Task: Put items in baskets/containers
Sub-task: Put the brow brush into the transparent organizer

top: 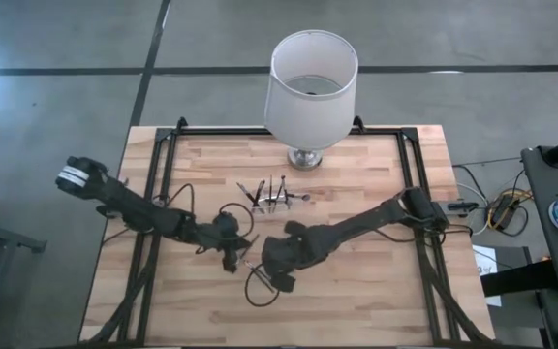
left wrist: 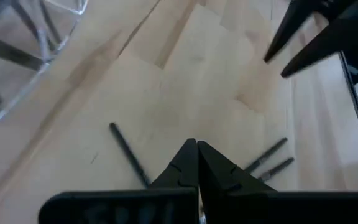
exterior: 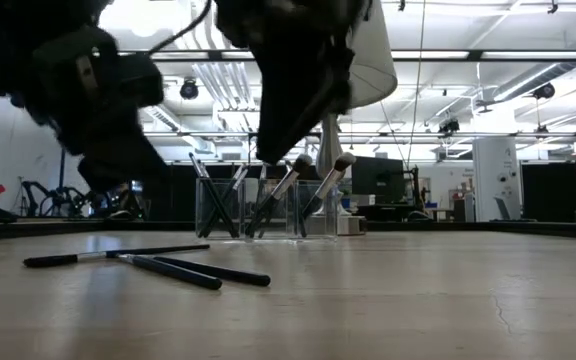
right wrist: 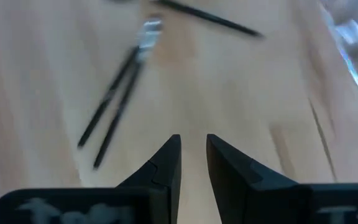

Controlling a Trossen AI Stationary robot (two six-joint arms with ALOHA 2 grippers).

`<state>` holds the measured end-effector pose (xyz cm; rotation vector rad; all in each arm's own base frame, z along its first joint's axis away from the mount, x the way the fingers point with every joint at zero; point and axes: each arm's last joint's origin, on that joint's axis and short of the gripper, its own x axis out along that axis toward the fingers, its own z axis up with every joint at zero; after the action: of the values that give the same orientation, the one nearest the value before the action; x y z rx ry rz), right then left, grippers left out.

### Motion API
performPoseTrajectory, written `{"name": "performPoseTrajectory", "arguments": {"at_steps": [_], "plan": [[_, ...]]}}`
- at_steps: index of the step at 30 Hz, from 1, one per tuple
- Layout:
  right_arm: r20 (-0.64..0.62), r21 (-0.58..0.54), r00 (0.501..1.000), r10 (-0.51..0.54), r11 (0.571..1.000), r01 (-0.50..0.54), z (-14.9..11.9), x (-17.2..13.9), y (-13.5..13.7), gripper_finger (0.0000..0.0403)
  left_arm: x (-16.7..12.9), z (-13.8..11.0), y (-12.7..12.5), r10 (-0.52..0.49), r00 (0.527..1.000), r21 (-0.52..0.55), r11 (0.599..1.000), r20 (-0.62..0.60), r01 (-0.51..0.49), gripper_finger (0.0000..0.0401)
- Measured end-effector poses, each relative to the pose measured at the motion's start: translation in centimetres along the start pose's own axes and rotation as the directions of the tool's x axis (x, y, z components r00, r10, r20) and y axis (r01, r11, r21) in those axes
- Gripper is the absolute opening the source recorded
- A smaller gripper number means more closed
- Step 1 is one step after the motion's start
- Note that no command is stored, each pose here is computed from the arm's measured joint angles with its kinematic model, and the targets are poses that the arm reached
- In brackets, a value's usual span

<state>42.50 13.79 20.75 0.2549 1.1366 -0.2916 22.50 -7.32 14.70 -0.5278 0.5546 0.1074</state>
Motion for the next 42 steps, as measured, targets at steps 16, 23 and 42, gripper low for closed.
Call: {"name": "performPoseTrajectory", "arguments": {"at_steps": [16,23,42], "plan": [[0.099,-0.694,0.978,0.184,0.717,-0.065,6.9,2.9,-1.6,0.0154,-8.5,-3.8,0.1,0.306,0.948,-0.271,0.909,-0.086,-0.318,0.0],[0.066,-0.731,0.978,0.199,0.677,-0.089,8.7,6.0,-0.5,0.018,-9.5,-4.9,0.7,0.379,0.921,-0.376,0.842,-0.097,-0.386,0.0],[0.016,-0.729,0.971,0.239,0.668,-0.152,8.1,11.6,0.4,0.0136,-10.0,-4.6,0.5,0.348,0.934,-0.315,0.88,-0.083,-0.356,0.0]]}}
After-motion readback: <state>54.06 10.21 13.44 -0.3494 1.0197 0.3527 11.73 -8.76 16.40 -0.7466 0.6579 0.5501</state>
